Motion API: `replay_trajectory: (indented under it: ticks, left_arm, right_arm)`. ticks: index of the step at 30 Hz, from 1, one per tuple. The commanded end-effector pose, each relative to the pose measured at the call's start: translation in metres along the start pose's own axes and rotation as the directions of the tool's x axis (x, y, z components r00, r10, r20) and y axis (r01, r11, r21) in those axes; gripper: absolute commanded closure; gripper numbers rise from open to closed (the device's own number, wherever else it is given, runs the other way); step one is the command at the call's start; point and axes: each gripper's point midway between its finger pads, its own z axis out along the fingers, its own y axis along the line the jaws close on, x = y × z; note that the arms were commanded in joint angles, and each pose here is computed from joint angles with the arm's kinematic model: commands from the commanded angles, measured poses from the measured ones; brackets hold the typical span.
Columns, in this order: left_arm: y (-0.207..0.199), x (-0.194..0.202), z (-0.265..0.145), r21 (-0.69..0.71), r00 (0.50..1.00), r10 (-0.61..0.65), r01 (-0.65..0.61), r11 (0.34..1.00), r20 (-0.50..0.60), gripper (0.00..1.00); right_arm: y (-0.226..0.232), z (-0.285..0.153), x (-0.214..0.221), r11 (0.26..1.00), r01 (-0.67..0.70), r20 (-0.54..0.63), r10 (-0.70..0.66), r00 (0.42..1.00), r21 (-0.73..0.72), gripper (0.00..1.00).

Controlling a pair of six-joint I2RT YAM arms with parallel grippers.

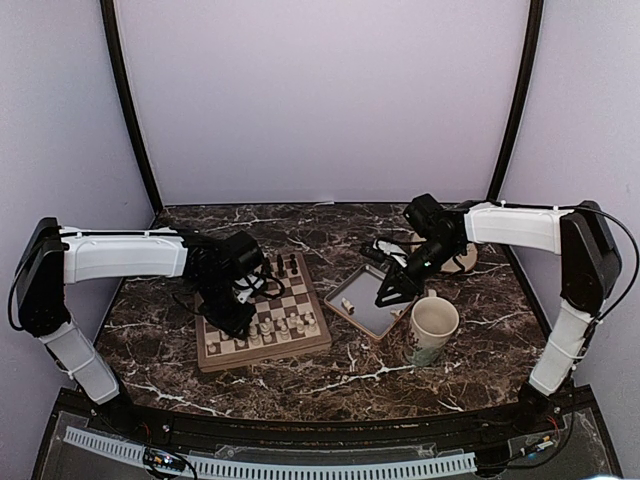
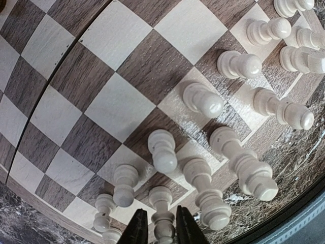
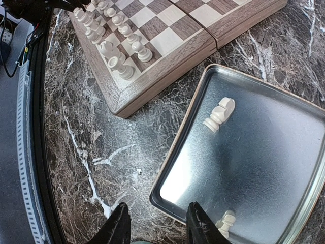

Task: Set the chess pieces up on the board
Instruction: Place the bishop on c1.

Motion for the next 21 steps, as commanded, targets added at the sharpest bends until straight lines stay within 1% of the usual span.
replay_trajectory:
  ticks: [1, 6, 9, 11, 14, 18, 21]
  left_arm:
    - [0.001, 0.008, -0.007, -0.004, 1.000, -0.007, 0.007, 1.000, -0.011, 0.75]
    - [0.004, 0.005, -0.030, -0.018, 1.000, -0.015, 0.015, 1.000, 0.022, 0.74]
    - [0.012, -0.003, -0.052, -0.067, 0.996, -0.010, 0.016, 0.998, 0.084, 0.71]
    - [0.014, -0.014, -0.067, -0.084, 0.989, -0.009, 0.022, 0.996, 0.145, 0.68]
    - [0.013, -0.029, -0.079, -0.075, 0.976, -0.018, 0.035, 0.997, 0.217, 0.66]
    - [0.009, -0.041, -0.084, -0.053, 0.961, -0.037, 0.054, 0.997, 0.274, 0.65]
    - [0.009, -0.050, -0.092, -0.046, 0.946, -0.054, 0.072, 0.996, 0.320, 0.63]
  right_arm:
    - [0.001, -0.002, -0.005, 1.000, 0.004, 0.011, -0.004, 1.000, -0.014, 0.62]
    - [-0.002, -0.007, -0.013, 1.000, -0.005, 0.018, 0.004, 1.000, 0.012, 0.62]
    - [-0.016, -0.007, -0.020, 0.996, -0.031, 0.017, 0.030, 0.999, 0.079, 0.63]
    - [-0.024, -0.002, -0.023, 0.992, -0.043, -0.004, 0.044, 0.999, 0.121, 0.63]
    - [-0.032, 0.008, -0.025, 0.984, -0.048, -0.040, 0.056, 0.998, 0.169, 0.64]
    - [-0.041, 0.023, -0.031, 0.966, -0.039, -0.087, 0.063, 0.994, 0.254, 0.64]
    - [-0.050, 0.035, -0.033, 0.944, -0.040, -0.113, 0.082, 0.990, 0.328, 0.64]
